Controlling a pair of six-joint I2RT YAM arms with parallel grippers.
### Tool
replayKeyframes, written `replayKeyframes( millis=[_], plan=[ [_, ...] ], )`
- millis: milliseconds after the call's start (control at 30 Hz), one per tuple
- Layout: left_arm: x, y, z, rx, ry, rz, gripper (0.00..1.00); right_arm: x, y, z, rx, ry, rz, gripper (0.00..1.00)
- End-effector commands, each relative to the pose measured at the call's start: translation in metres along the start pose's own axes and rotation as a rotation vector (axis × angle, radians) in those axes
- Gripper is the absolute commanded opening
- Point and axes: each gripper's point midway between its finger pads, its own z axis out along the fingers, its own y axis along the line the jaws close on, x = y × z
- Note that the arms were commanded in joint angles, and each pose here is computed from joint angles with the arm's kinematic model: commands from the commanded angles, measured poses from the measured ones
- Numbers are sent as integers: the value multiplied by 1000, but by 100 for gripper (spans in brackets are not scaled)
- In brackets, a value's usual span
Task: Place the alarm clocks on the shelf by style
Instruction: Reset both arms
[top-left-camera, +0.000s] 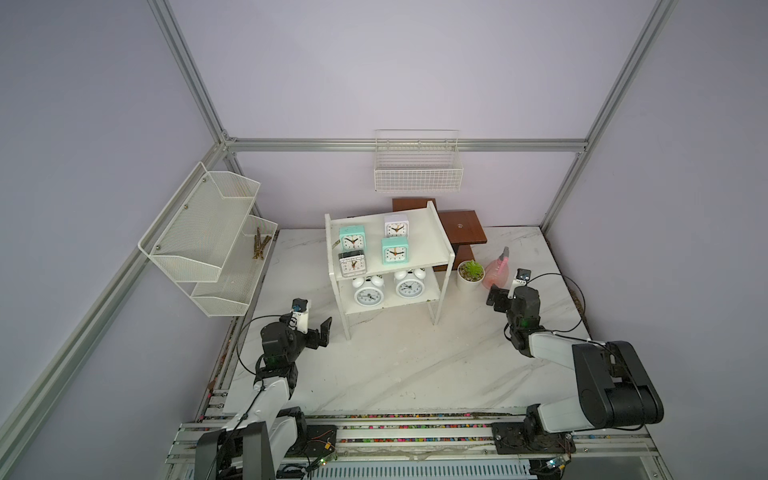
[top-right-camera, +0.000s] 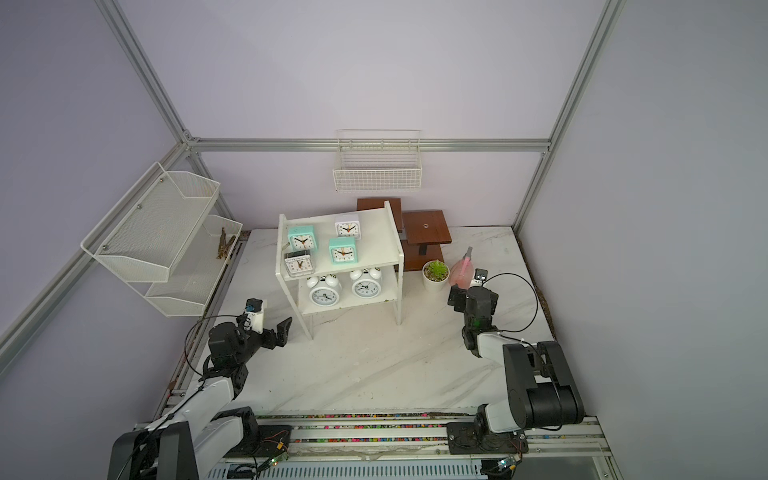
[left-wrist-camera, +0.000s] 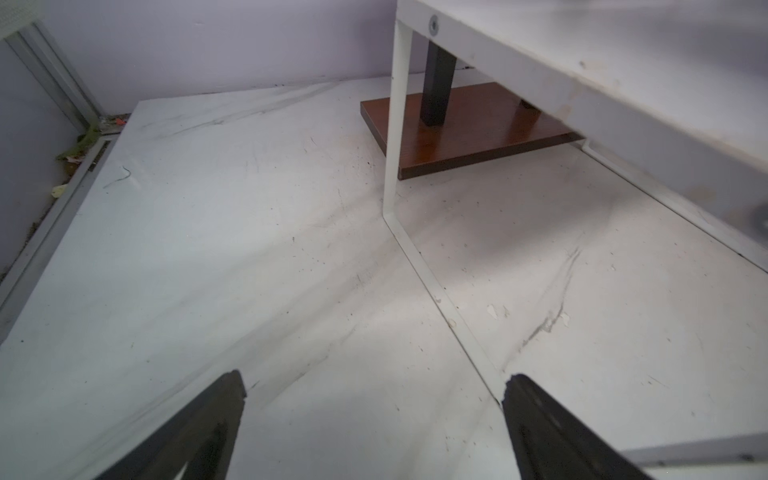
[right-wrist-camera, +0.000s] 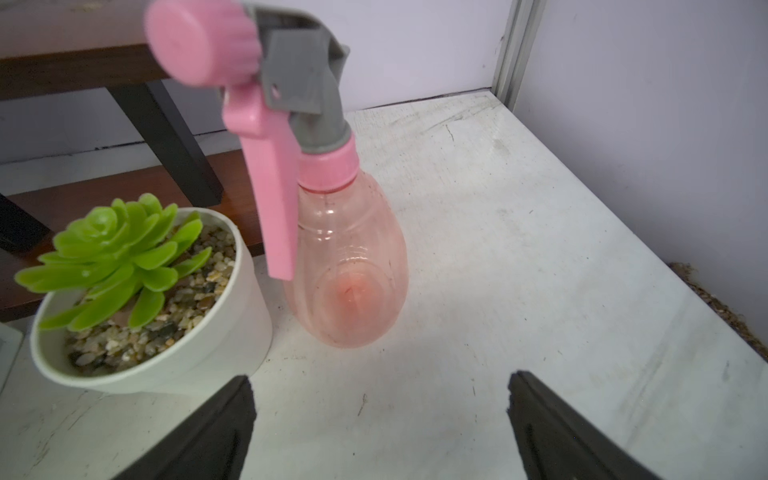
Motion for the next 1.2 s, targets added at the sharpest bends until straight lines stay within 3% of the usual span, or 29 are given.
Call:
replayKeyframes(
  millis=[0,133,233,667,1167],
  plan=[
    [-51,15,1,-79,-222,21,100,-23,12,-4,-82,-116,7,99],
    [-57,23,10,-130,-264,24,100,-20,14,-15,-125,-230,11,99],
    [-59,25,12,-143,-284,4,100,-17,13,-20,-131,-250,10,99],
    [-39,22,34,-250,-291,54,100,-9,14,-17,-132,-240,-8,99],
    [-38,42,41,-346,-242,-8,100,-8,18,-15,-148,-230,-24,99]
  ],
)
